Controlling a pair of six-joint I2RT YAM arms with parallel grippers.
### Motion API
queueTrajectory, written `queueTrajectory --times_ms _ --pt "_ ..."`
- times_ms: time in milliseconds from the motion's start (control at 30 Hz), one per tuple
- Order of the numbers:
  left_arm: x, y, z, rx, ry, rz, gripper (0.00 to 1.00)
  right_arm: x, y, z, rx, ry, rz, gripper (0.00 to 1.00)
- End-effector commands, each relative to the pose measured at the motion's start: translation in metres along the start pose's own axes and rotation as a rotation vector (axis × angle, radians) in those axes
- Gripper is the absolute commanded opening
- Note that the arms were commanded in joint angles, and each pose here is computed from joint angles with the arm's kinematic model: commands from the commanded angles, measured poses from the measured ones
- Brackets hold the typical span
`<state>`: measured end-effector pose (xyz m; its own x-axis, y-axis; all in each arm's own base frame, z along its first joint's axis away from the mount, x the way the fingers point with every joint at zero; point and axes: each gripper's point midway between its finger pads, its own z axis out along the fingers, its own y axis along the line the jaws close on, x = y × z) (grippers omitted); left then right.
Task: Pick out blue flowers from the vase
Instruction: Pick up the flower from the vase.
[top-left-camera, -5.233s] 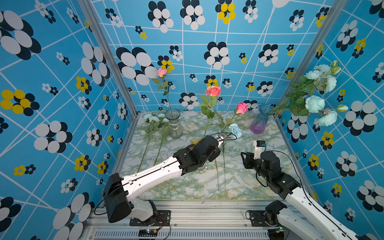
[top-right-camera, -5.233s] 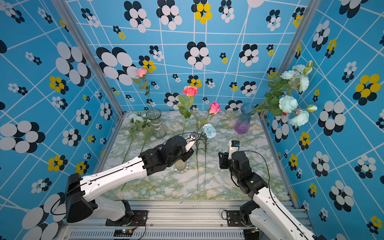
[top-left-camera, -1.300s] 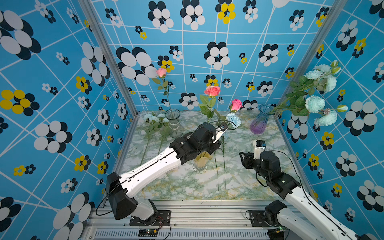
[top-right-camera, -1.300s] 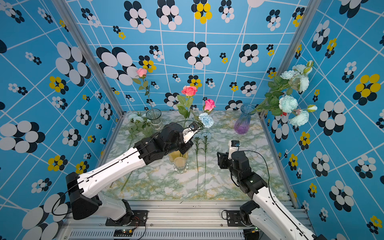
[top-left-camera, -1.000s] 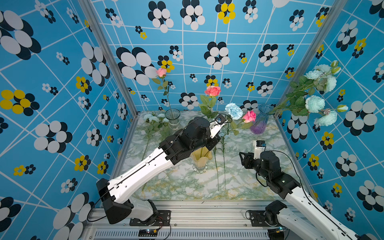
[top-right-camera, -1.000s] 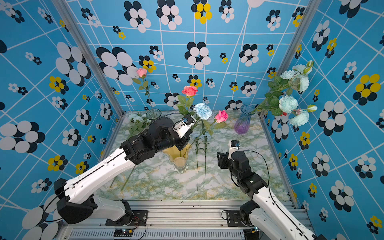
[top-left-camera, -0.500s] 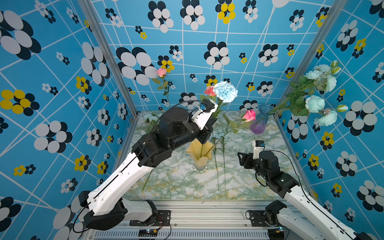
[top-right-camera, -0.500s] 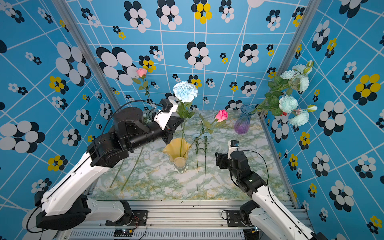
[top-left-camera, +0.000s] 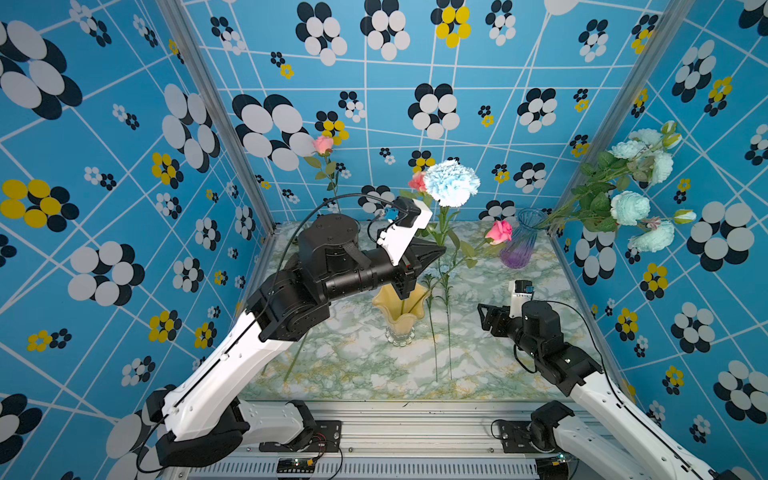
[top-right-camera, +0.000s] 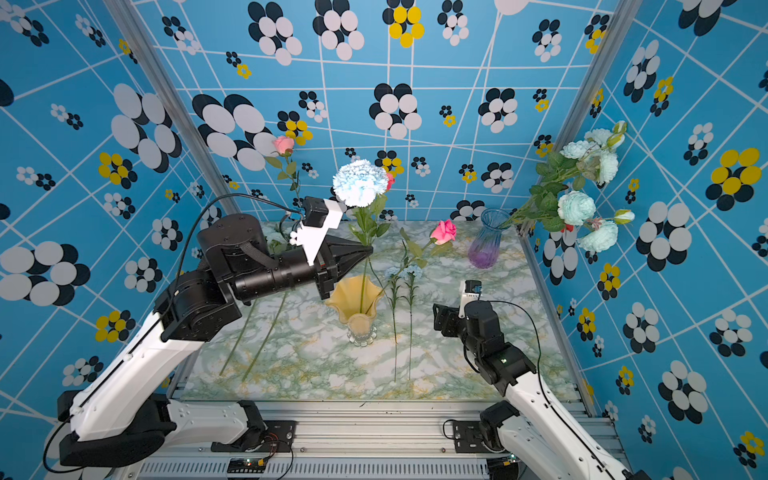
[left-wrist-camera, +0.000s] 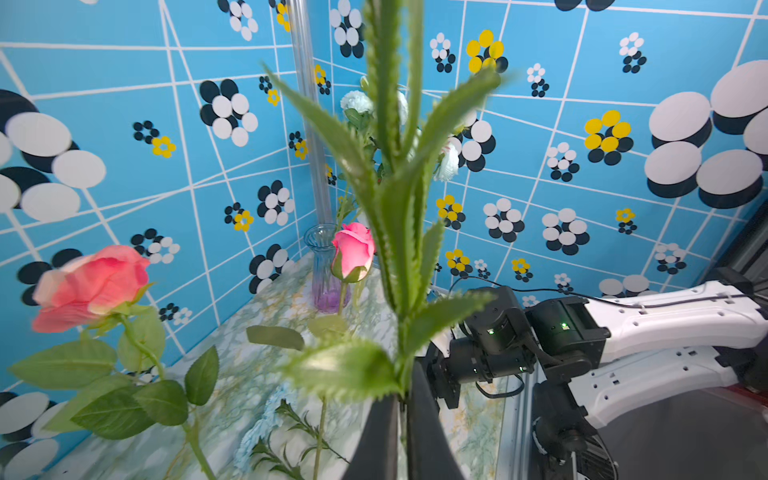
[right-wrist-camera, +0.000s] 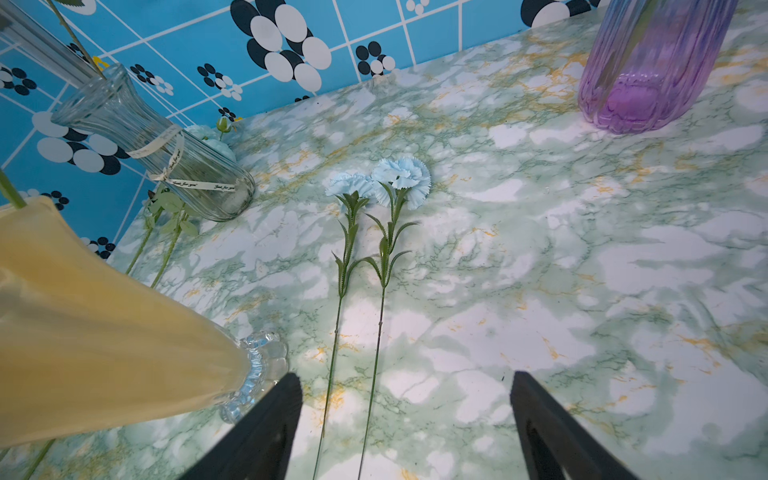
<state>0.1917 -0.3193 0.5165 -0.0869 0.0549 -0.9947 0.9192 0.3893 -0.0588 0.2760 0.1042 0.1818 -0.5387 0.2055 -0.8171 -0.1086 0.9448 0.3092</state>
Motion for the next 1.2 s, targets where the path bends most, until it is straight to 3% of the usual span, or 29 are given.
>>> queueTrajectory --times_ms 0,167,267,433,533,633,833,1167 --pt "0.002 -0.011 0.016 0.105 -0.028 -0.053 0.00 -0.013 0.007 -0.009 -0.035 -0.019 -0.012 0.85" --pt "0.019 -0.004 0.029 0.152 -0.037 -0.118 0.00 -0.022 0.018 -0.026 -0.077 -0.007 -0.047 0.80" --pt "0.029 0.008 0.032 0.185 -0.058 -0.174 0.00 -0.042 0.037 -0.056 -0.164 -0.025 -0.057 0.77" --pt "0.031 0.013 0.026 0.267 -0.086 -0.240 0.00 -0.076 0.093 -0.117 -0.446 -0.051 -0.098 0.73" --pt "0.034 0.008 0.024 0.312 -0.072 -0.251 0.00 -0.088 0.132 -0.145 -0.659 -0.014 -0.130 0.69" --pt "0.036 0.005 0.023 0.351 -0.052 -0.262 0.00 -0.103 0.159 -0.159 -0.776 -0.003 -0.162 0.65" --pt "0.044 -0.004 0.023 0.422 -0.007 -0.273 0.00 -0.127 0.192 -0.164 -0.847 -0.004 -0.224 0.58" --pt "0.052 -0.002 0.026 0.445 0.024 -0.292 0.00 -0.138 0.220 -0.154 -0.868 -0.014 -0.283 0.45"
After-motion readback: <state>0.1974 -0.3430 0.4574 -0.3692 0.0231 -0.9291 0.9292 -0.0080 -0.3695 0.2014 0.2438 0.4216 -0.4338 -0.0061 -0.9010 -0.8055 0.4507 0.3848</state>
